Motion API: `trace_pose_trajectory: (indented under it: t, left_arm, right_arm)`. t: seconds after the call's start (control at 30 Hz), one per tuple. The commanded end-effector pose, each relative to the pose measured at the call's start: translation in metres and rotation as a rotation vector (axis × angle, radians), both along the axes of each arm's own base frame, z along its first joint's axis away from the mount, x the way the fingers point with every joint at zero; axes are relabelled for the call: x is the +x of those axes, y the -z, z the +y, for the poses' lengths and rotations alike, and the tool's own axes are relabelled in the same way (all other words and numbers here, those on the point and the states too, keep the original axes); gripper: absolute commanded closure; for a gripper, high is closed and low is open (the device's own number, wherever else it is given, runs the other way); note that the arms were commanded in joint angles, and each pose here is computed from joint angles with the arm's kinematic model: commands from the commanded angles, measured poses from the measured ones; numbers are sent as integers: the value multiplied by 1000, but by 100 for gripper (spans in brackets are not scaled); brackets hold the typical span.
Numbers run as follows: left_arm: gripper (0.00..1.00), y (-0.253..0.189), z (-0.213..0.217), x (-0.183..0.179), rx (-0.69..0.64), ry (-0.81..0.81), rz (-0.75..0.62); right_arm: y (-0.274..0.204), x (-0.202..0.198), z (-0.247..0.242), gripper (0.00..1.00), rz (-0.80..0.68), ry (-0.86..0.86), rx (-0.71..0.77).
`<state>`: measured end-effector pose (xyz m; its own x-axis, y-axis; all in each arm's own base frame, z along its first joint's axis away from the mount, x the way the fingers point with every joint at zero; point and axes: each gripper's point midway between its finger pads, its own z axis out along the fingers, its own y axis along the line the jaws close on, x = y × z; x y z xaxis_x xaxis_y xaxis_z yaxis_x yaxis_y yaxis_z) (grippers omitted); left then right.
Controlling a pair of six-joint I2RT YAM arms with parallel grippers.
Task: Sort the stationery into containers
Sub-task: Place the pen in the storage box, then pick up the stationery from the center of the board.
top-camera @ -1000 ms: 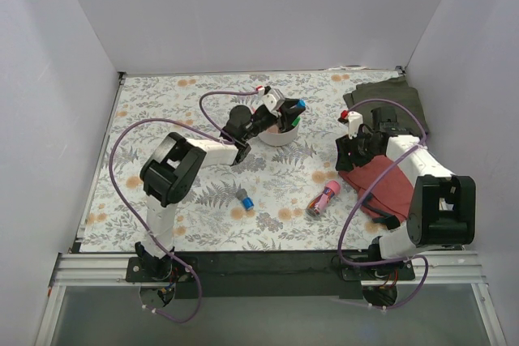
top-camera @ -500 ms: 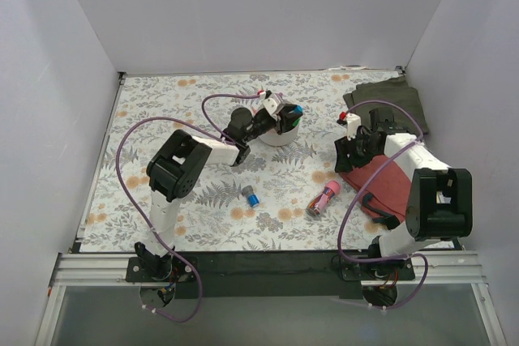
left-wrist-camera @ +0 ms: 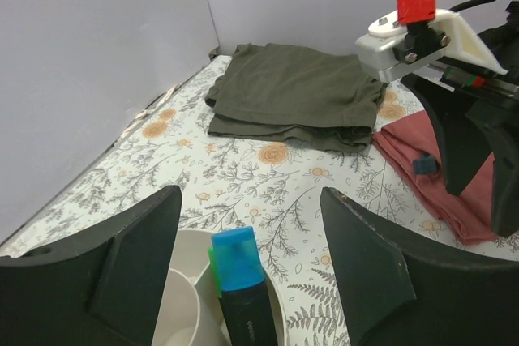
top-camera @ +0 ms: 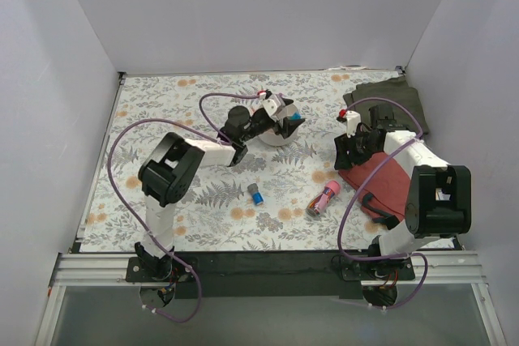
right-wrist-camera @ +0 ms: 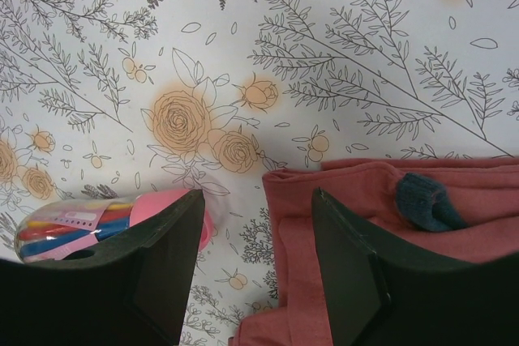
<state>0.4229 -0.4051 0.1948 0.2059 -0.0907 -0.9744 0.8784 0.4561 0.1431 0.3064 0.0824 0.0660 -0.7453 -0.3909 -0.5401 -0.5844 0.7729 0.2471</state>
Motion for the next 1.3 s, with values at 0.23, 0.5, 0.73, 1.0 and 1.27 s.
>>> trace_pose_trajectory:
  t: [0.23, 0.5, 0.73, 1.0, 1.27]
  left_arm:
    - [30, -114, 60, -74, 140, -7, -93]
    - [36, -28, 107, -162, 386, 108, 321]
    - [39, 39, 128, -197, 559, 153, 584]
    - [54, 62, 99, -213, 588, 227, 541]
    - [85, 90, 27, -226, 605, 395, 555]
  right_arm:
    - [-26, -17, 3, 32, -17, 128, 64]
    - [-23, -43, 2, 30, 124, 372, 205]
    - [2, -62, -29, 28, 325, 654, 165]
    - [4, -69, -8, 27, 481, 725, 347]
    - [0, -54, 5, 27, 522, 723, 449]
